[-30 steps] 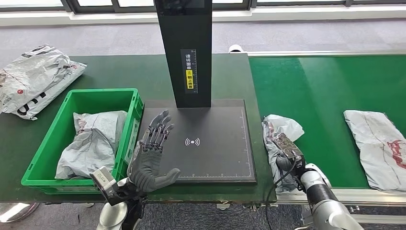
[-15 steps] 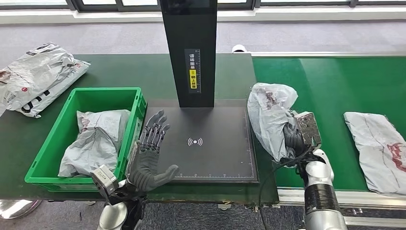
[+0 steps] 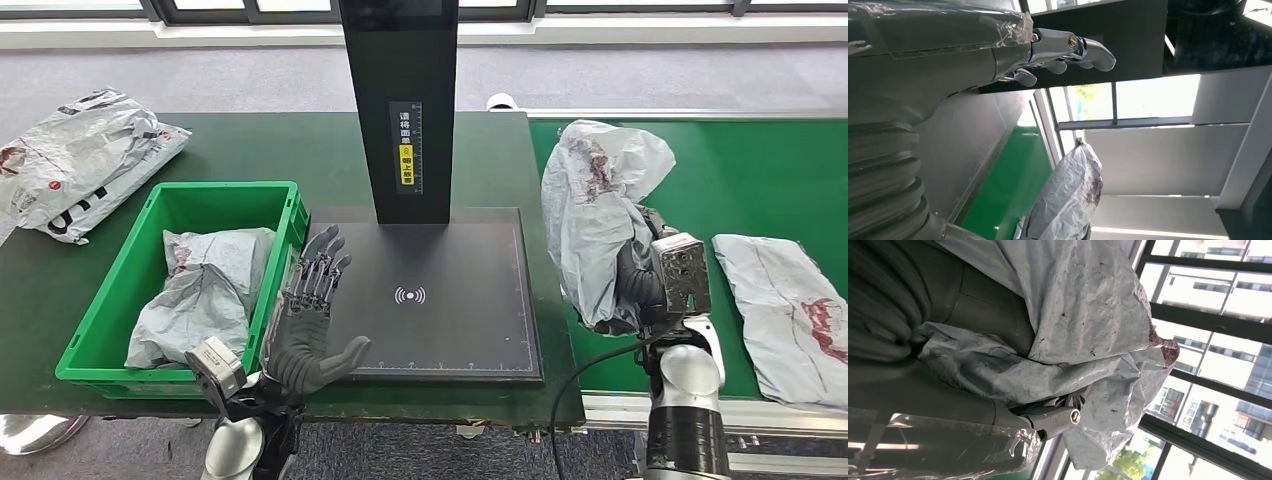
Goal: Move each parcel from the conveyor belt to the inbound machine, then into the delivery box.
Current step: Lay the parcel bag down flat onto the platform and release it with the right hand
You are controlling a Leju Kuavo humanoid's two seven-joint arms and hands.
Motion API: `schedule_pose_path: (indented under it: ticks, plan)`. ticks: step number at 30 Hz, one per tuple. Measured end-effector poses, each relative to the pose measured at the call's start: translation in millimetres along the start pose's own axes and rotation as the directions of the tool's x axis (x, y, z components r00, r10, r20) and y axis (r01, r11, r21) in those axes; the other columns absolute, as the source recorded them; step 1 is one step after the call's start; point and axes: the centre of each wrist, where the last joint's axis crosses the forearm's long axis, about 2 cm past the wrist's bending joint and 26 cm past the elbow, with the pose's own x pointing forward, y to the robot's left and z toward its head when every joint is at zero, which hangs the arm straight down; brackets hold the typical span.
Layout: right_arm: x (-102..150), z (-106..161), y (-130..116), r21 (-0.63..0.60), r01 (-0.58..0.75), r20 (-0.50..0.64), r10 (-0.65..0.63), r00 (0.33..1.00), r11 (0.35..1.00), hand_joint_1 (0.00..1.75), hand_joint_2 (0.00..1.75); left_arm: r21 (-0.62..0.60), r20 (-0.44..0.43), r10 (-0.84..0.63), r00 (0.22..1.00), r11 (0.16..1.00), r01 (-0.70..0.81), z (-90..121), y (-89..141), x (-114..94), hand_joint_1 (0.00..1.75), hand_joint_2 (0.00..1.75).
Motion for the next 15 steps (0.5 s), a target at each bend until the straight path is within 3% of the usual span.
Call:
schedule_pose_path:
  ticks: [4,15]
  plan:
    - [0,-5,23,0.083,-0.022,-0.041,0.025,0.999,0.996,1.75,1.75,-0.023,0.001,0.009,1.0,1.0,-0.009,-5,-1,0,0.0,1.75]
    - [-19,-48,125,0.347,0.027,-0.202,0.046,0.978,0.937,1.75,1.75,-0.062,0.001,0.049,0.999,0.997,-0.049,-16,-10,-7,0.0,1.75]
